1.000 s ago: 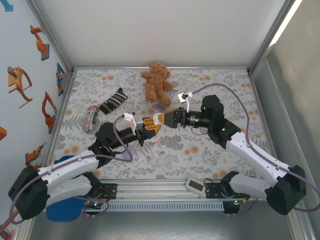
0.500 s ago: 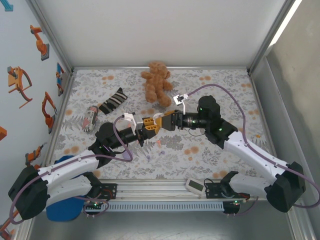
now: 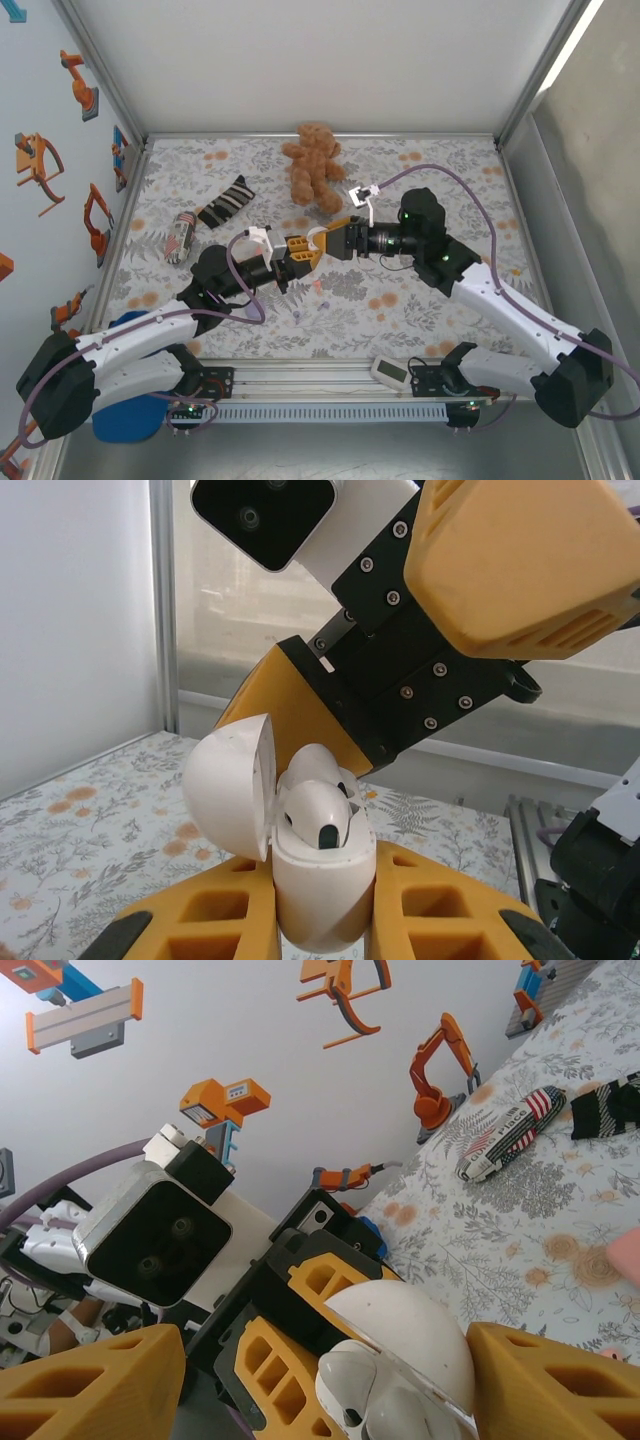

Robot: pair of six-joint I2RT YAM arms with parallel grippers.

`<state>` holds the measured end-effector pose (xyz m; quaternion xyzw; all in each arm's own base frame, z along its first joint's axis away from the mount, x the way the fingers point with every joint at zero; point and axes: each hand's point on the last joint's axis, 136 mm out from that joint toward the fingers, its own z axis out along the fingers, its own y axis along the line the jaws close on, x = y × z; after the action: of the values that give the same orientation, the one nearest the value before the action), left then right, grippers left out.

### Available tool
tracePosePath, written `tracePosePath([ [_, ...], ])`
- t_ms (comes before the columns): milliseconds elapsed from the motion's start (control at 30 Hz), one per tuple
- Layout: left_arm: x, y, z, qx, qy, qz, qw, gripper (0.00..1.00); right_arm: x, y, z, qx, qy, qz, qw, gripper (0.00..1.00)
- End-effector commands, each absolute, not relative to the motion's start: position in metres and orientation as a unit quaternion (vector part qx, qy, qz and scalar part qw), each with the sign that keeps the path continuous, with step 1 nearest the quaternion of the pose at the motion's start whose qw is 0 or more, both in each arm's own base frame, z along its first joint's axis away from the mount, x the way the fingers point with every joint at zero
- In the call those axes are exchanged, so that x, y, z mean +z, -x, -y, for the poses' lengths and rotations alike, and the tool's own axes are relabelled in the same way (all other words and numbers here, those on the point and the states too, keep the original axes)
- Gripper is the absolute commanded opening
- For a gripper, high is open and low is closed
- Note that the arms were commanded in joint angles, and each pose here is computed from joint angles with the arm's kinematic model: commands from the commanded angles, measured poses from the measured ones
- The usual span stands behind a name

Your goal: Insert the wireless bluetooth earbuds into the charging case

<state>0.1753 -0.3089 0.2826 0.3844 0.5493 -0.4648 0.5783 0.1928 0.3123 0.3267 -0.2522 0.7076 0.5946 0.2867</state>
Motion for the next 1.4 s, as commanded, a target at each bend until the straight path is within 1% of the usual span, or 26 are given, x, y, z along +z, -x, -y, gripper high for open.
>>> tracePosePath([
  [0,0.282,-0.175,0.309,-0.459,-0.388,-0.548,0.582,0.00,0.352,-0.181,-0.308,0.600,0.279,-0.682,0.311,0.72],
  [333,0.282,-0.175,0.308,-0.459,-0.387,-0.548,0.583,0.00,0.356,-0.176,-0.301,0.593,0.282,-0.680,0.326,0.72],
  [633,0.284,-0.174,0.308,-0.461,-0.387,-0.546,0.583,0.00,0.347,-0.180,-0.299,0.576,0.278,-0.694,0.329,0.72],
  [733,0.284,-0.173,0.308,-0.463,-0.388,-0.545,0.581,0.00,0.343,-0.185,-0.295,0.554,0.276,-0.707,0.343,0.72],
  [933,0.289,-0.161,0.308,-0.484,-0.399,-0.531,0.569,0.00,0.332,-0.199,-0.283,0.484,0.288,-0.723,0.399,0.73],
  [1033,0.288,-0.157,0.304,-0.487,-0.400,-0.533,0.564,0.00,0.332,-0.197,-0.282,0.470,0.317,-0.710,0.418,0.74],
  [1200,0.286,-0.150,0.295,-0.486,-0.399,-0.536,0.564,0.00,0.331,-0.179,-0.283,0.460,0.398,-0.658,0.443,0.75],
  [1300,0.285,-0.147,0.292,-0.484,-0.401,-0.538,0.562,0.00,0.330,-0.173,-0.282,0.452,0.427,-0.636,0.457,0.79],
  [1367,0.285,-0.146,0.291,-0.483,-0.402,-0.540,0.560,0.00,0.329,-0.167,-0.283,0.449,0.450,-0.621,0.459,0.80],
])
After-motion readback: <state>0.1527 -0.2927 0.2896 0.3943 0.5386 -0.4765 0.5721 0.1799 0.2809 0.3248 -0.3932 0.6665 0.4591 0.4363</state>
